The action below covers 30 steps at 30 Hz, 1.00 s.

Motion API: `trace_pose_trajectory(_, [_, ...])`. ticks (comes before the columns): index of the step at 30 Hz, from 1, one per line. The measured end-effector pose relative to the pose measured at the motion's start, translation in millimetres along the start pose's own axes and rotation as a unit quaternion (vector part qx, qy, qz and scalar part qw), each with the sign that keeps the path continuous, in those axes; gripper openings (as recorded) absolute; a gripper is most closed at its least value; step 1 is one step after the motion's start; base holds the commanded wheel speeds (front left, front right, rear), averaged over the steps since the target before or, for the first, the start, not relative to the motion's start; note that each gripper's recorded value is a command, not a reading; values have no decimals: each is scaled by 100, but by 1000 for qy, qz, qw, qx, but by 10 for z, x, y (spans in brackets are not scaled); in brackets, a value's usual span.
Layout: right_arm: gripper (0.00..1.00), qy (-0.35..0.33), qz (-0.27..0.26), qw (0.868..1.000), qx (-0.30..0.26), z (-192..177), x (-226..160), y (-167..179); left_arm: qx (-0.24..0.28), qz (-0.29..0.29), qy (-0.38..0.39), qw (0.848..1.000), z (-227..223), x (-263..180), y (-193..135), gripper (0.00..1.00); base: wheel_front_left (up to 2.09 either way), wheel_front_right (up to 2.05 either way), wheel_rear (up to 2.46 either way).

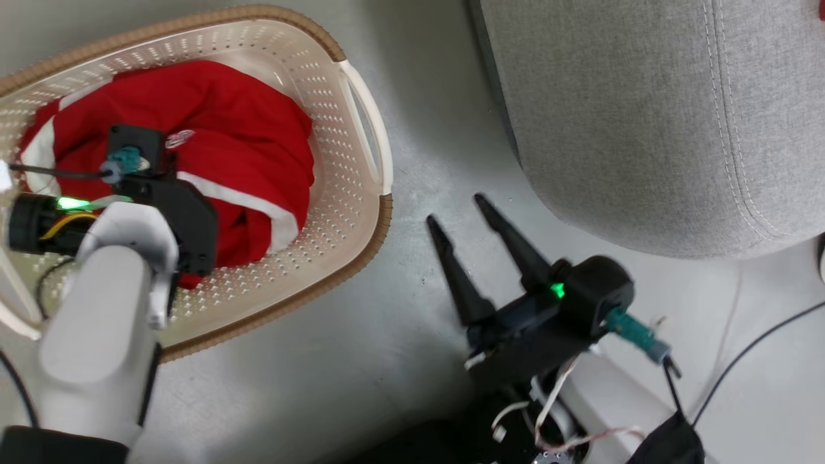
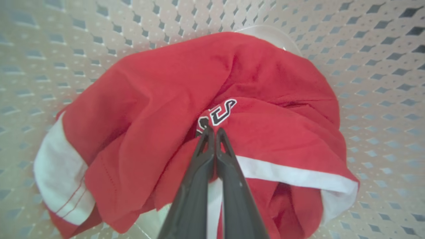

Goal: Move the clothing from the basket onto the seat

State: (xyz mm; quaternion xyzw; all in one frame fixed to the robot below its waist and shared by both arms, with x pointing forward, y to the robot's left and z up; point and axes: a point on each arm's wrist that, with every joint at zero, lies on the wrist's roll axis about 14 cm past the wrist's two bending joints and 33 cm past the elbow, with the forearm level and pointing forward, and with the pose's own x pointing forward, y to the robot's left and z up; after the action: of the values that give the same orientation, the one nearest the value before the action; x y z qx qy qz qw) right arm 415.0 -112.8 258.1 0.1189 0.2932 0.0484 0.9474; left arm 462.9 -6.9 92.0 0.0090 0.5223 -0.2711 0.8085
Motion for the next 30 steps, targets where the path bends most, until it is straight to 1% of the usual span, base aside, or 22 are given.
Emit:
trace_pose_trajectory(2, [100,-1,-10,1000,-9,13,28,-105,-14,-9,-19,1000,45,-50,-102,0,0,0,0])
trace_pose_trajectory(4, [100,-1,-20,1000,-16,25,35,-196,-40,-21,-33,998,66,-121,-229,0,0,0,0])
trace_pose_trajectory(6, [100,-1,-20,999,-27,44,34,-251,-59,-27,-50,997,89,-216,-306,0,0,0,0])
trace_pose_trajectory(10, [100,-6,-13,999,-39,99,44,-274,-71,-24,-82,994,187,-378,-283,0,0,0,0])
trace_pose_trajectory(14, [100,-18,4,999,-50,195,70,-213,-88,-13,-127,988,345,-629,-173,0,0,0,0])
trace_pose_trajectory(21, [100,-40,28,997,-59,382,89,-102,-101,0,-197,975,572,-1101,-146,0,0,0,0])
trace_pose_trajectory(27, [100,-57,61,995,-59,509,36,144,-102,19,-253,962,743,-1550,-51,0,0,0,0])
trace_pose_trajectory(30, [100,-66,78,993,-62,585,-16,264,-110,33,-279,953,785,-1783,6,0,0,0,0])
